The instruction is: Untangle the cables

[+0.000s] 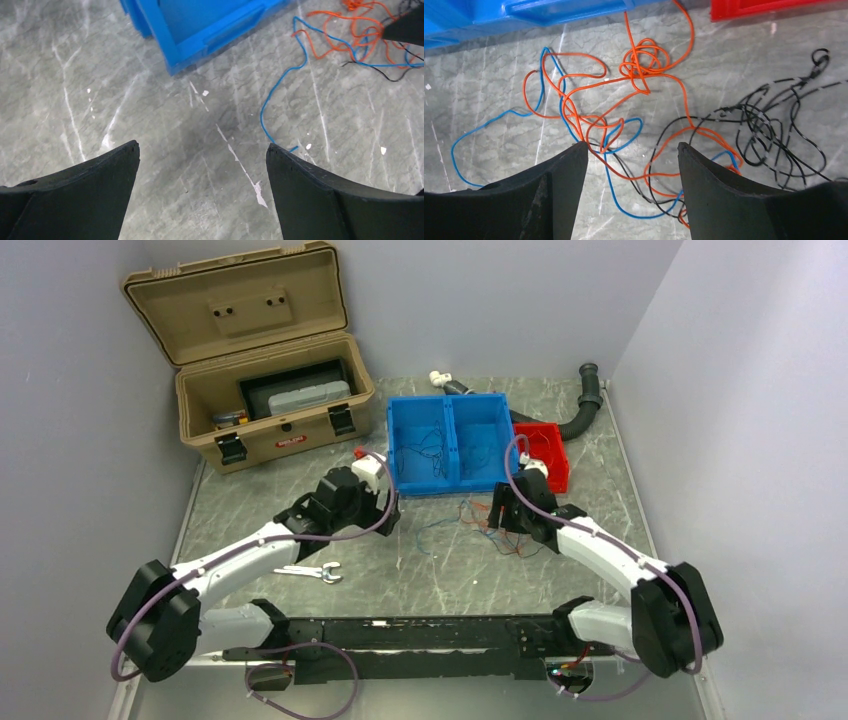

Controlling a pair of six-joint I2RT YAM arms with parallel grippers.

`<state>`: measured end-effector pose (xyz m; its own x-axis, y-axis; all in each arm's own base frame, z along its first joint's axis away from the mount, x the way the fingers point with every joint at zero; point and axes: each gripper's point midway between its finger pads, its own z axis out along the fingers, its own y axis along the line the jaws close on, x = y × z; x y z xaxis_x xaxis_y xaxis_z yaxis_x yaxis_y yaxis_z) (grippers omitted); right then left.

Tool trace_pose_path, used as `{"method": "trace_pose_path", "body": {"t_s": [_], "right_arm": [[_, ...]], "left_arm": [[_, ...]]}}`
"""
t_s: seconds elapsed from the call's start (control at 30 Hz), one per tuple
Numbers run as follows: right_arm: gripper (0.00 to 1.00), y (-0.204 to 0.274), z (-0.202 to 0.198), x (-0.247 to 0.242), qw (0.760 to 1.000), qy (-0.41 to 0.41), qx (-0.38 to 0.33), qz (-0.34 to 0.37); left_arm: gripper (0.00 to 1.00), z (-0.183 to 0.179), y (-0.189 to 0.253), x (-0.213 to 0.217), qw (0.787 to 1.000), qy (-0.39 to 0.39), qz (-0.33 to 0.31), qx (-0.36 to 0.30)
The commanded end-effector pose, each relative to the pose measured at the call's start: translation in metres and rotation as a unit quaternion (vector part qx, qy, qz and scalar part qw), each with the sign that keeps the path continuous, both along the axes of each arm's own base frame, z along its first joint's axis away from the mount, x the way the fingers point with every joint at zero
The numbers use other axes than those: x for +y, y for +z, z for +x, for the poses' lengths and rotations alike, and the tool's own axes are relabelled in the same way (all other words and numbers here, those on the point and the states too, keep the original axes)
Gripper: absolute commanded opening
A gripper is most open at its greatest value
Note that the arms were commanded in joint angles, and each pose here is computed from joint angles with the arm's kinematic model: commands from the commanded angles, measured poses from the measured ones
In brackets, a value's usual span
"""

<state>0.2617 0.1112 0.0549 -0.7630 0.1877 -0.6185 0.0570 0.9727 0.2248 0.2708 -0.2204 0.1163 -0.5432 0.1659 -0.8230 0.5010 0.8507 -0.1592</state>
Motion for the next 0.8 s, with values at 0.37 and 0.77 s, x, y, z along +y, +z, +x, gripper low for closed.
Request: {"method": "trace_pose_path", "body": {"t_s": [0.37, 0.77], "right_arm": [[0.0, -0.003, 0.031, 0.064, 0.994, 0.09, 0.003, 0.054], [0.0, 0.114, -0.002, 0.127, 0.954, 0.238, -0.095, 0.158]], "left_arm": [[0.99, -0.023, 0.029, -0.057, 0.977, -0.155, -0.087, -0.119], [1.0, -0.022, 0.033, -0.058, 0.977, -0.153, -0.078, -0.127]]}}
